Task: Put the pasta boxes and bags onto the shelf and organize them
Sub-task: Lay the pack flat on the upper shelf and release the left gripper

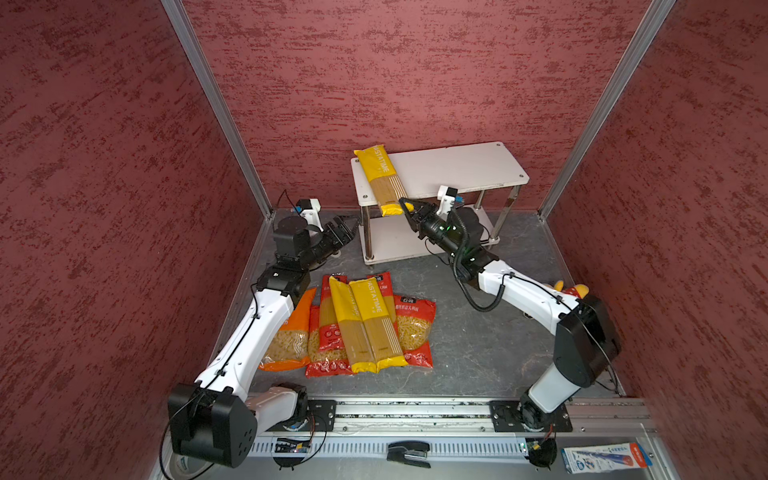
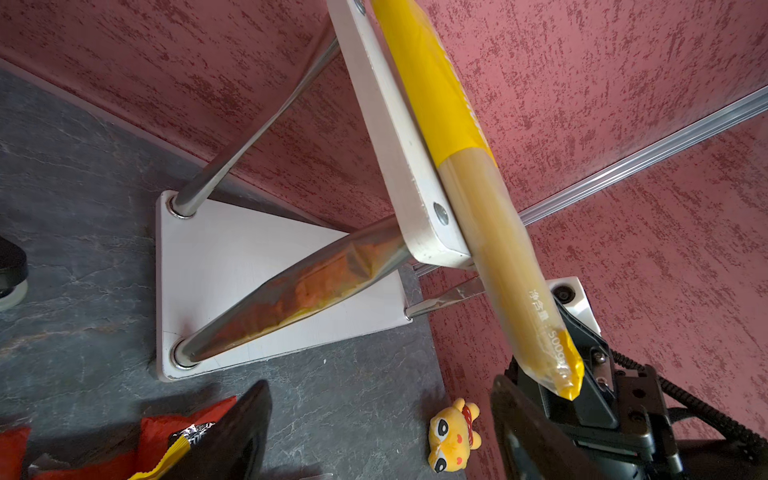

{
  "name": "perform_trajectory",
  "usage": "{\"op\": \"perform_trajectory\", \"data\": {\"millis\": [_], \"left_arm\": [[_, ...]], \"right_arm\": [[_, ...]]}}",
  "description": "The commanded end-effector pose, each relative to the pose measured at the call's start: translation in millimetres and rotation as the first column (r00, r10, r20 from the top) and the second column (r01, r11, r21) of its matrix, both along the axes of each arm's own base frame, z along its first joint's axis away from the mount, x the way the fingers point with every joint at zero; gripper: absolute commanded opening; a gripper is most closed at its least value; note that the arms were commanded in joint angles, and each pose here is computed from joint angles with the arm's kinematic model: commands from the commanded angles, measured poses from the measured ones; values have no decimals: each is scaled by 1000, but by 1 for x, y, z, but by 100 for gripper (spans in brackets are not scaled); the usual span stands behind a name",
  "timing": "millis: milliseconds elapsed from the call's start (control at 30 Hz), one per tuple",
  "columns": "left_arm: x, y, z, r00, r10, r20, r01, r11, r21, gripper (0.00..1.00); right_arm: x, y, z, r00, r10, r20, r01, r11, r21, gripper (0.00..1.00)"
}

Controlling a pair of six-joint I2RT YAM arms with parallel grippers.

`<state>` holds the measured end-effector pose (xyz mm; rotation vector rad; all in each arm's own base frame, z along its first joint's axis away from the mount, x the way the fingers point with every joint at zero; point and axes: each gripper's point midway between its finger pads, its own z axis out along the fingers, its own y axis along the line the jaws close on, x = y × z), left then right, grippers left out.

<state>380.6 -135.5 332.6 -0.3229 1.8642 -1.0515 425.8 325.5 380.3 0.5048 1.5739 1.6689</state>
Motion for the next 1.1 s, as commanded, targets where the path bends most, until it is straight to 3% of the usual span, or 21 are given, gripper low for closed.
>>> {"op": "perform_trajectory", "data": {"millis": [0,333,667,833,1067], "left_arm": [[-4,1,2,1000,13,21,-14,1000,24,82],[-5,2,1,999,23,22,-24,999,40,82],[-4,0,0,999,23,22,-24,999,45,82],[-5,-2,0,1000,17,22,-18,999,48,83],[-8,-2,1,999,20,26,-21,999,49,82]], "right_arm": [[7,-18,29,988,-153,30,148,978,145,0],[17,18,17,996,-81,-37,84,991,101,0],[14,24,12,997,-52,-60,57,996,75,0],[8,25,17,995,-77,-64,82,994,73,7],[1,37,22,997,-47,-64,52,995,81,9]]}}
